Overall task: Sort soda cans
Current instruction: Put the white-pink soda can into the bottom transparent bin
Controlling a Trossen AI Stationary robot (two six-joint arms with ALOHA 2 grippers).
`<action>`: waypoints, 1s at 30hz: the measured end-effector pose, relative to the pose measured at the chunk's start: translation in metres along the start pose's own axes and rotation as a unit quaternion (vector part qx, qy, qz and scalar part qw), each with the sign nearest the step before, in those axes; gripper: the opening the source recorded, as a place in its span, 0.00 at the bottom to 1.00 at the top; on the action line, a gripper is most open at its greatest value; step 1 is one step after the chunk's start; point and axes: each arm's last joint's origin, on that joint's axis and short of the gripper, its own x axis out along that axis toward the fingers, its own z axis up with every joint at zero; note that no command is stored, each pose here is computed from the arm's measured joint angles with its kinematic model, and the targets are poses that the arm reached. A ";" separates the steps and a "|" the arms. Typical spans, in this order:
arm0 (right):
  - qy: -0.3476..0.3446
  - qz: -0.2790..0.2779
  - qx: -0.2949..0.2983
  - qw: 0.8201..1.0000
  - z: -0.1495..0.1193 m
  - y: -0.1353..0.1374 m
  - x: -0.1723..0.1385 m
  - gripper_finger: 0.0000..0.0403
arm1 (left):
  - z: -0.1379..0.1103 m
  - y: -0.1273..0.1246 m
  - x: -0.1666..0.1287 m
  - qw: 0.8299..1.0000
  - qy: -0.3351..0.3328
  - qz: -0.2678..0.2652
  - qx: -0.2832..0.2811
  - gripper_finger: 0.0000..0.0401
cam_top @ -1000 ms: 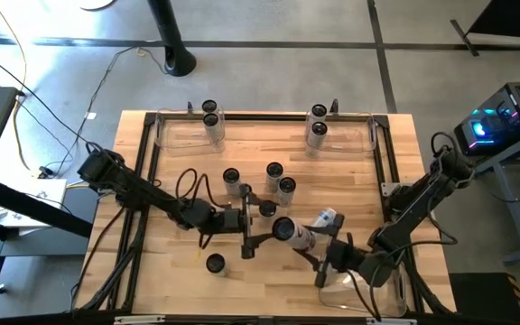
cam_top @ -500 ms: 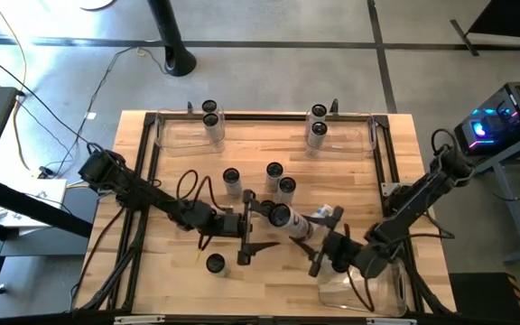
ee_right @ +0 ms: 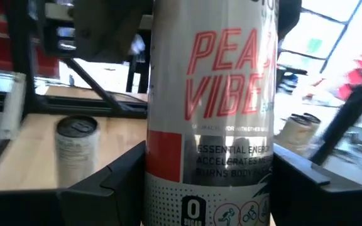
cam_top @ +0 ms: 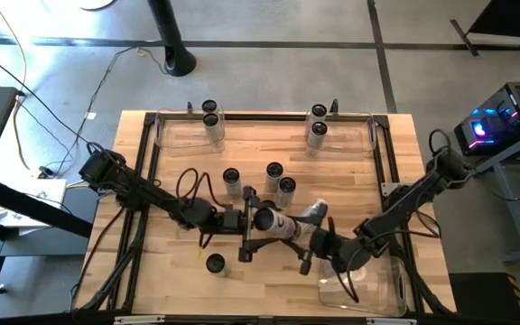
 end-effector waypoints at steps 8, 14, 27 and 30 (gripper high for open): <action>0.008 -0.008 -0.002 1.000 -0.002 -0.004 0.005 0.59 | 0.001 -0.001 0.002 1.000 0.014 0.012 0.003 0.73; 0.019 0.001 0.005 1.000 -0.006 -0.002 0.003 0.67 | 0.000 -0.003 0.000 0.999 0.045 0.006 0.000 0.58; 0.100 0.108 0.061 0.987 0.027 -0.017 -0.052 0.86 | 0.010 -0.002 0.001 0.962 0.240 -0.114 0.056 0.58; 0.089 0.168 0.041 0.981 0.040 -0.016 -0.059 0.86 | 0.003 -0.003 0.011 0.943 0.276 -0.179 0.048 0.58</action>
